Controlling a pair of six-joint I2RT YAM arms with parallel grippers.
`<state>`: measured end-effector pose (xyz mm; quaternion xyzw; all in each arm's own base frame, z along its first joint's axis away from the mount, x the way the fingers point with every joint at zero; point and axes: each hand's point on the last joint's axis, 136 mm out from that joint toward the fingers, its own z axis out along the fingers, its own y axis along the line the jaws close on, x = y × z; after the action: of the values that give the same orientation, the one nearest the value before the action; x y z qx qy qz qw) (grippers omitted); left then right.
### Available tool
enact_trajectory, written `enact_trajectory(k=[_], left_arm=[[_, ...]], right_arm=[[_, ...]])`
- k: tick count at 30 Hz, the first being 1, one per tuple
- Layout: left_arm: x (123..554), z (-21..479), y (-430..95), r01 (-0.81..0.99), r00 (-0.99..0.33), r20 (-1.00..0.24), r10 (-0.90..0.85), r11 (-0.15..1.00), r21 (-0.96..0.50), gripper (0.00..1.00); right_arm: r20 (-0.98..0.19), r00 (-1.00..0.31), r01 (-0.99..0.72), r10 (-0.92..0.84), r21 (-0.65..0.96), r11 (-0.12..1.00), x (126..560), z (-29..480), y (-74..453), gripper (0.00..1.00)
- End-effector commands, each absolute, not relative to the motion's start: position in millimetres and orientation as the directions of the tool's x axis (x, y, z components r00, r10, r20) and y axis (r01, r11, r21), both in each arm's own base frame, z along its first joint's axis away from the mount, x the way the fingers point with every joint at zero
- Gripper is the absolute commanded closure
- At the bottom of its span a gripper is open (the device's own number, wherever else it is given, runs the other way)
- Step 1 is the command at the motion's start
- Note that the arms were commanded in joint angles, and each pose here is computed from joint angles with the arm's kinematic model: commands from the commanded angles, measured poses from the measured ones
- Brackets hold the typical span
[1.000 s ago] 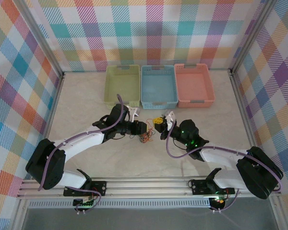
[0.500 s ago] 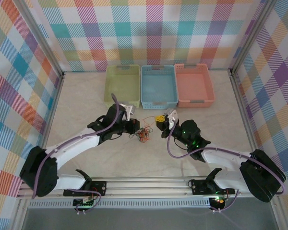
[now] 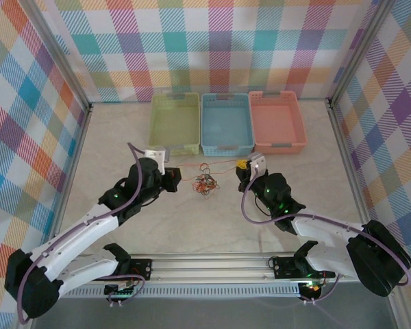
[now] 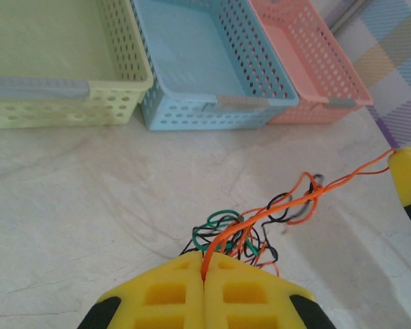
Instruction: Untangle the cables
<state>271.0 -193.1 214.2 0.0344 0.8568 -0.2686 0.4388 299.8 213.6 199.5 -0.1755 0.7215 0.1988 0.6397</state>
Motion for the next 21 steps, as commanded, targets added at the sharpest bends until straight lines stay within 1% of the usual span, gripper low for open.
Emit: enact_trajectory(k=[1,5,10,21], left_arm=[[268.9,228.7,-173.5,0.248,-0.543,-0.806,-0.234,0.873,-0.421,1.00],[265.7,235.8,-163.9,0.237,-0.505,-0.823,-0.260,0.875,-0.422,1.00],[266.4,235.4,-163.2,0.232,-0.507,-0.822,-0.259,0.878,-0.419,1.00],[264.4,240.3,-145.0,0.172,-0.463,-0.836,-0.294,0.896,-0.410,1.00]], right_arm=[[-0.992,-0.122,-0.419,0.032,0.081,0.904,305.8,199.8,193.6,1.00],[-0.994,-0.104,-0.456,0.038,0.081,0.886,301.8,204.1,198.3,1.00],[-0.996,-0.071,-0.534,0.050,0.081,0.842,292.3,213.0,209.3,1.00],[-0.997,-0.040,-0.489,0.064,0.076,0.869,290.1,220.2,195.6,1.00]])
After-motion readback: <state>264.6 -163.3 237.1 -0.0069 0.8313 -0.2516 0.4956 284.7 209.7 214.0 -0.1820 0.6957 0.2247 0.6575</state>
